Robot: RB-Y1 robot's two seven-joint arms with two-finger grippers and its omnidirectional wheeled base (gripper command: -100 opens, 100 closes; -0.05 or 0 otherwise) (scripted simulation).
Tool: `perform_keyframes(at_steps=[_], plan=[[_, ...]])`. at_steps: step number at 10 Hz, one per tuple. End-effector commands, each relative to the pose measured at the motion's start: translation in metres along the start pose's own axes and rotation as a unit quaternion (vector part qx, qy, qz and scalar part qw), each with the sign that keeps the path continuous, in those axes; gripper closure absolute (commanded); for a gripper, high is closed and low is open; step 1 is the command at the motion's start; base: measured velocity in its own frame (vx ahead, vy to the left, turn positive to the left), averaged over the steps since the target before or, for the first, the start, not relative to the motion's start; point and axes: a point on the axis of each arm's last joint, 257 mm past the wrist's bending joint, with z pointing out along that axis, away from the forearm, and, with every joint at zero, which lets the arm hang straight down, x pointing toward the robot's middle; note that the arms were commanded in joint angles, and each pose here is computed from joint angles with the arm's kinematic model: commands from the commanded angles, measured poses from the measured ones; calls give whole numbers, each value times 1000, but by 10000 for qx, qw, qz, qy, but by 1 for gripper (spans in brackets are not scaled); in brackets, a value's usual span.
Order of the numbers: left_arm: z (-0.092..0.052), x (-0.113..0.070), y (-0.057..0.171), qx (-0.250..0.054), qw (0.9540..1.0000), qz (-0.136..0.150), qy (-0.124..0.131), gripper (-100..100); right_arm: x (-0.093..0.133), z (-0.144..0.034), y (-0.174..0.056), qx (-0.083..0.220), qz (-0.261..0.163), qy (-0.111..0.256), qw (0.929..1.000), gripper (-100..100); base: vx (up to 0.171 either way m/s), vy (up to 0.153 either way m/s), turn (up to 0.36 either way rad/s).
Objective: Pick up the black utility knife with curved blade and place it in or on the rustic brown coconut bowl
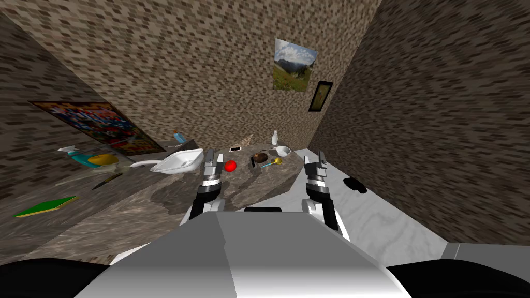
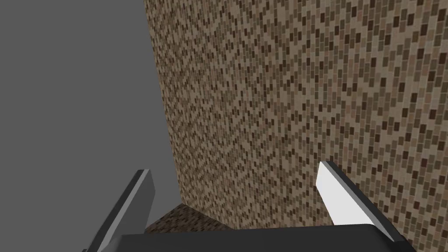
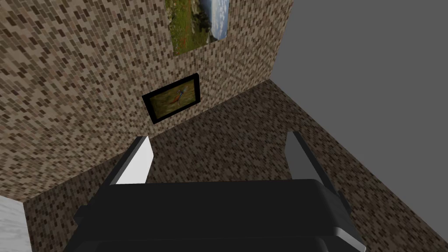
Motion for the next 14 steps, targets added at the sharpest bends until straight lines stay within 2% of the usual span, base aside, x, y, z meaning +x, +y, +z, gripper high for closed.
perform_keyframes(at_steps=[1,4,7,9,11,12,13,14], plan=[[-3,-4,8,-161,9998,99,86,-100,0,0,0,0,0,0,10000,0,-8,-19,-72],[-12,-17,27,-542,9979,288,208,-100,0,0,0,0,1,0,10000,0,-16,-42,-79],[-25,-35,50,-1060,9924,519,338,-100,0,0,0,0,1,0,10000,0,-23,-53,-111],[-37,-49,69,-1494,9854,682,439,-100,0,0,0,0,1,0,10000,0,-14,-66,-174],[-51,-65,87,-1962,9753,846,555,-100,0,0,0,0,1,0,10000,0,-17,-71,-144],[-52,-65,89,-2004,9744,847,558,-100,0,0,0,0,1,0,10000,0,2,-45,-50],[-59,-73,98,-2229,9684,927,623,-100,0,0,0,0,0,0,10000,0,3,-39,-127],[-60,-73,99,-2256,9678,928,625,-100,0,0,0,0,0,0,10000,0,4,-27,-64]])
